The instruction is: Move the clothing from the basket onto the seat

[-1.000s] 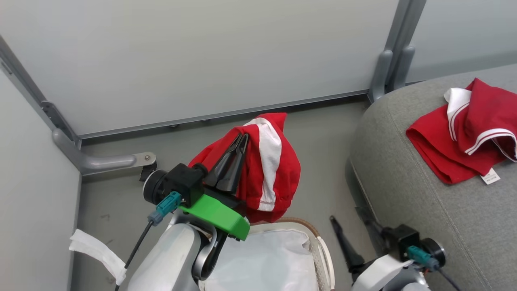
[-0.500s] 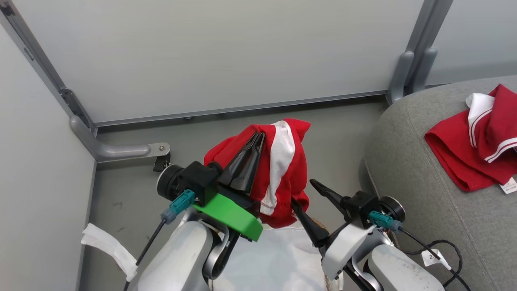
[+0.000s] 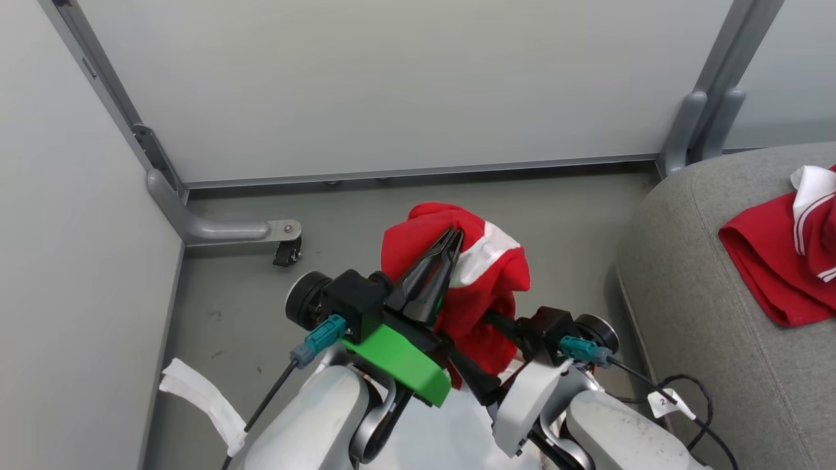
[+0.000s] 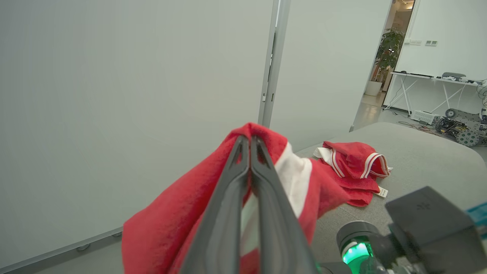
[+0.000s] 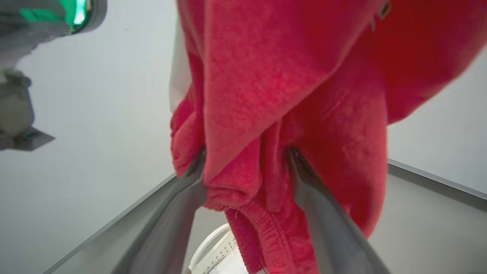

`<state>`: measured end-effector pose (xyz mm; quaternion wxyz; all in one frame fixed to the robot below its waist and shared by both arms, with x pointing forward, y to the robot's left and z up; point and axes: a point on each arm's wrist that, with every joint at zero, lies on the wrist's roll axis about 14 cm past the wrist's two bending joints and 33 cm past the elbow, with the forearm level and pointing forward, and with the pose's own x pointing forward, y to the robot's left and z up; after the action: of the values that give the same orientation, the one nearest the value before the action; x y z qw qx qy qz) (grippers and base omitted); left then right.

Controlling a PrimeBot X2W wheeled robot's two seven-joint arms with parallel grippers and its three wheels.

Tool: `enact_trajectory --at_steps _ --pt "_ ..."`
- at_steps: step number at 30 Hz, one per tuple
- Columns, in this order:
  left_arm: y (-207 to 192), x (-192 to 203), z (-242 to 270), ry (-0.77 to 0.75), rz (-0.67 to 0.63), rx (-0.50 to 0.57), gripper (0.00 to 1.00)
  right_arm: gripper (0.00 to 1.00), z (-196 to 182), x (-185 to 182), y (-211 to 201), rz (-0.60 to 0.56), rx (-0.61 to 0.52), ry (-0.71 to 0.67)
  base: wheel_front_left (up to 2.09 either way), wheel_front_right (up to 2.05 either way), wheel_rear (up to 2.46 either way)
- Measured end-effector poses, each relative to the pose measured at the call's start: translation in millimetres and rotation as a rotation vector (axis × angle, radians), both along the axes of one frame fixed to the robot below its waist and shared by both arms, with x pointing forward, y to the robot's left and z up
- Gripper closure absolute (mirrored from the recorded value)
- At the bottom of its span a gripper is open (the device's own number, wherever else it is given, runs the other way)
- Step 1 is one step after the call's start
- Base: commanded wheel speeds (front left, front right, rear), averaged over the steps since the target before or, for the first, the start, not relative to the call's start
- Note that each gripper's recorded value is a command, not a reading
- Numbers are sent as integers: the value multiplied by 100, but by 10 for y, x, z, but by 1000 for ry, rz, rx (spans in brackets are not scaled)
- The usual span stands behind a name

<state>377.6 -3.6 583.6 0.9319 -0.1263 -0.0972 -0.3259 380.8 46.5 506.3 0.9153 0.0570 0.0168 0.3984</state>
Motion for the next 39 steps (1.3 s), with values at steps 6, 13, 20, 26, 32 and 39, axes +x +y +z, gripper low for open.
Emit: enact_trajectory --at_steps 6,13,20,26,32,39 --pt "7 -17 12 2 2 -4 100 100 -38 -45 50 13 1 22 0 0 0" --pt "-11 -12 38 -3 -2 -8 100 100 -14 -53 8 0 8 19 0 0 0" --pt "-60 14 10 6 -14 -11 100 100 -14 -34 -43 -13 13 19 0 0 0" --pt "-94 39 -37 18 -21 -7 0 100 5 -9 -108 -31 15 10 0 0 0" --pt "-91 123 -115 28 -15 16 0 100 151 -12 -248 -79 52 -28 0 0 0" --pt "-265 143 -292 46 -67 57 0 100 259 -32 -705 -210 79 -65 0 0 0"
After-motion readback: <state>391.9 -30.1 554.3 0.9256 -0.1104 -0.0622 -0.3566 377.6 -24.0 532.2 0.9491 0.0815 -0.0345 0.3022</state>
